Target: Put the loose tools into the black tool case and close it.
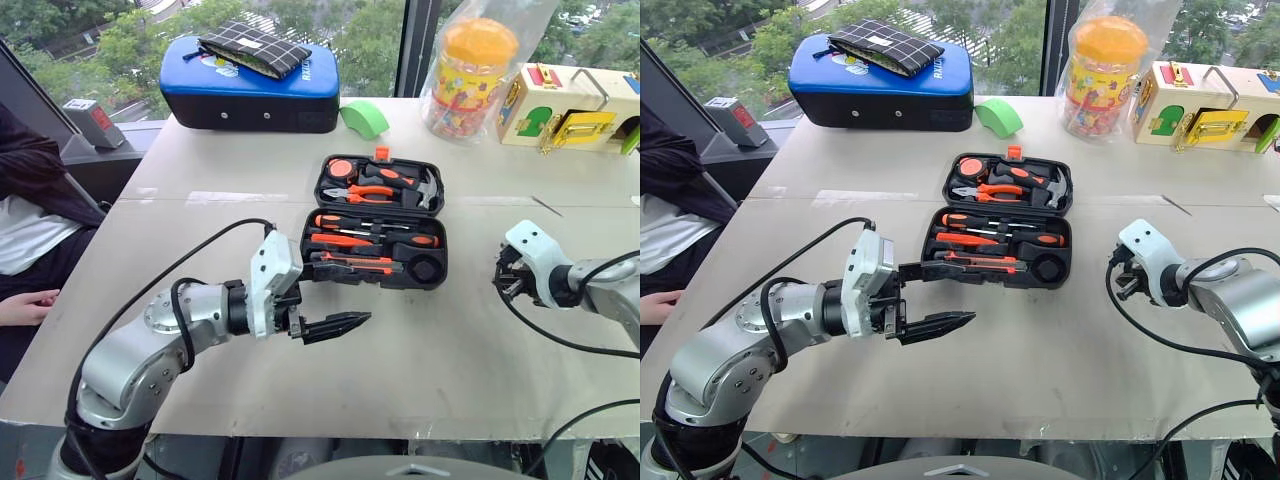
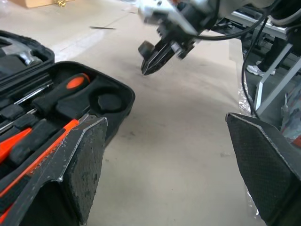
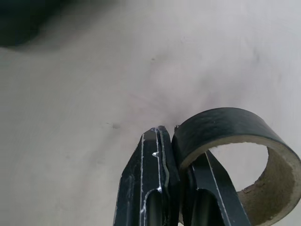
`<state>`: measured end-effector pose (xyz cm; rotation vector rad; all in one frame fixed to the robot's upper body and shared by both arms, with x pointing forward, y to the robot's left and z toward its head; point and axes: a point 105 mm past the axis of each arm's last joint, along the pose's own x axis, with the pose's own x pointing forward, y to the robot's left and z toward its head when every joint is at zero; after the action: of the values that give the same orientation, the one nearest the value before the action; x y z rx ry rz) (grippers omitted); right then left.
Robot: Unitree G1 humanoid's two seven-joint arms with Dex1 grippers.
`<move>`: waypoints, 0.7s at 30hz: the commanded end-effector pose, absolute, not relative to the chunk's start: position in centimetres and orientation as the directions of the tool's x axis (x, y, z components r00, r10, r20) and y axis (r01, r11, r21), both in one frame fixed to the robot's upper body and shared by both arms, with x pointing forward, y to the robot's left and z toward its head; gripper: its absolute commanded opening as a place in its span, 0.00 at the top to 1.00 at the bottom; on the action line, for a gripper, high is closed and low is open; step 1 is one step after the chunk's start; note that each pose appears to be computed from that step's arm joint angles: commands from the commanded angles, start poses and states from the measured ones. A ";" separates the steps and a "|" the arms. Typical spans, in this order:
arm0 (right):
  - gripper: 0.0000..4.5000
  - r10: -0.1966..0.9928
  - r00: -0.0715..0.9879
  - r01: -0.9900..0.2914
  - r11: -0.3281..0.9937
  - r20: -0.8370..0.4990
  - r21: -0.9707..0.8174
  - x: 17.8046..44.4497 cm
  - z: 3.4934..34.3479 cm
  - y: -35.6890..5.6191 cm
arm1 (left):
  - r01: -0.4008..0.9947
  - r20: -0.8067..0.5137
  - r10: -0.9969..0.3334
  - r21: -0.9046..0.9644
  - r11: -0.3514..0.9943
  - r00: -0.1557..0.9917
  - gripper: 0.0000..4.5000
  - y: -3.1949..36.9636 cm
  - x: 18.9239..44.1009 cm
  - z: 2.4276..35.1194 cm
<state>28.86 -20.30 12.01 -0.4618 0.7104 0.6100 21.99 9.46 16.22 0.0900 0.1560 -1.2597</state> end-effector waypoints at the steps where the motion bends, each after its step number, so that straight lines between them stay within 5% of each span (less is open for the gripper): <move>1: 0.99 0.522 0.583 -0.772 0.595 -0.623 -0.224 28.5 15.6 -16.0 | 0.937 -0.169 -0.922 0.020 0.349 0.347 0.09 10.7 22.3 16.1; 9: 0.99 0.563 0.492 -0.858 0.443 -0.664 -0.261 30.2 15.2 -11.3 | 0.914 -0.169 -0.899 0.041 0.403 0.404 0.09 11.9 22.5 15.7; 21: 0.99 0.549 0.370 -0.920 0.326 -0.750 -0.216 30.5 13.5 -10.5 | 0.885 -0.177 -0.868 0.074 0.459 0.465 0.09 12.5 21.7 15.7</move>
<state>30.42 -11.02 12.52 -0.6888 0.6589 1.0278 21.90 12.59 14.53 0.1168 0.1773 -1.0910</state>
